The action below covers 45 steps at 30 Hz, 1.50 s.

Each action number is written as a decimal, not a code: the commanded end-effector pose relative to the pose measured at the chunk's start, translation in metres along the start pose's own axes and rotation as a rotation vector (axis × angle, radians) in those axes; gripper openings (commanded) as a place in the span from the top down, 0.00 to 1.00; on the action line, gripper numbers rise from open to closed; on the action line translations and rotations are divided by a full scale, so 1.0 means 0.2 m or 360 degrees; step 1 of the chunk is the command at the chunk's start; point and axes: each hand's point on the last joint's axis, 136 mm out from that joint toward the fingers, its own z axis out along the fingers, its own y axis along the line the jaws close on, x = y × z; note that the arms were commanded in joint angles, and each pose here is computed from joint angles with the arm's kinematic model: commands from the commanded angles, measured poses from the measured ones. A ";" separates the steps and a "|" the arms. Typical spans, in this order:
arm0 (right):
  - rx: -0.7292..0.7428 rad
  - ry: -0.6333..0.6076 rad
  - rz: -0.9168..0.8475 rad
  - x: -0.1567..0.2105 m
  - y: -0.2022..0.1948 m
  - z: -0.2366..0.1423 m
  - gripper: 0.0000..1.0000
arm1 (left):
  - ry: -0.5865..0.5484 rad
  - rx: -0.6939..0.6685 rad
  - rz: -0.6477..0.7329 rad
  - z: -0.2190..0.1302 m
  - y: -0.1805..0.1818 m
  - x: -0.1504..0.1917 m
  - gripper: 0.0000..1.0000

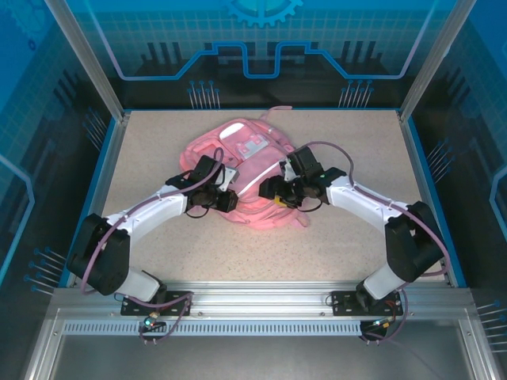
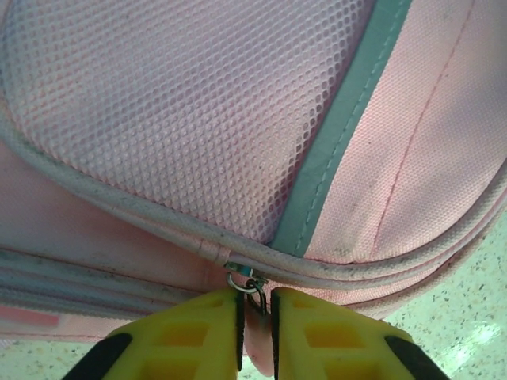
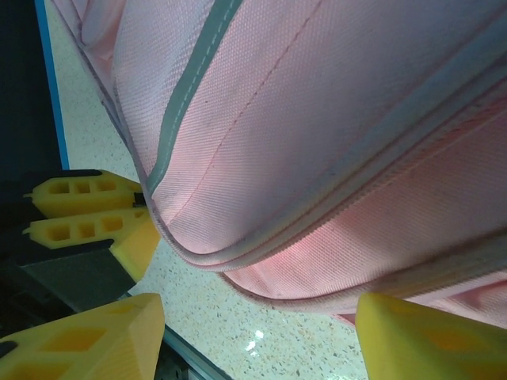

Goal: Pack books, pencil case, and school supplies into a backpack

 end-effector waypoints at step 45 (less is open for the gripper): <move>0.0495 -0.0260 -0.0545 0.07 -0.08 -0.19 0.47 | -0.0417 0.0310 -0.0724 -0.35 -0.11 -0.11 0.27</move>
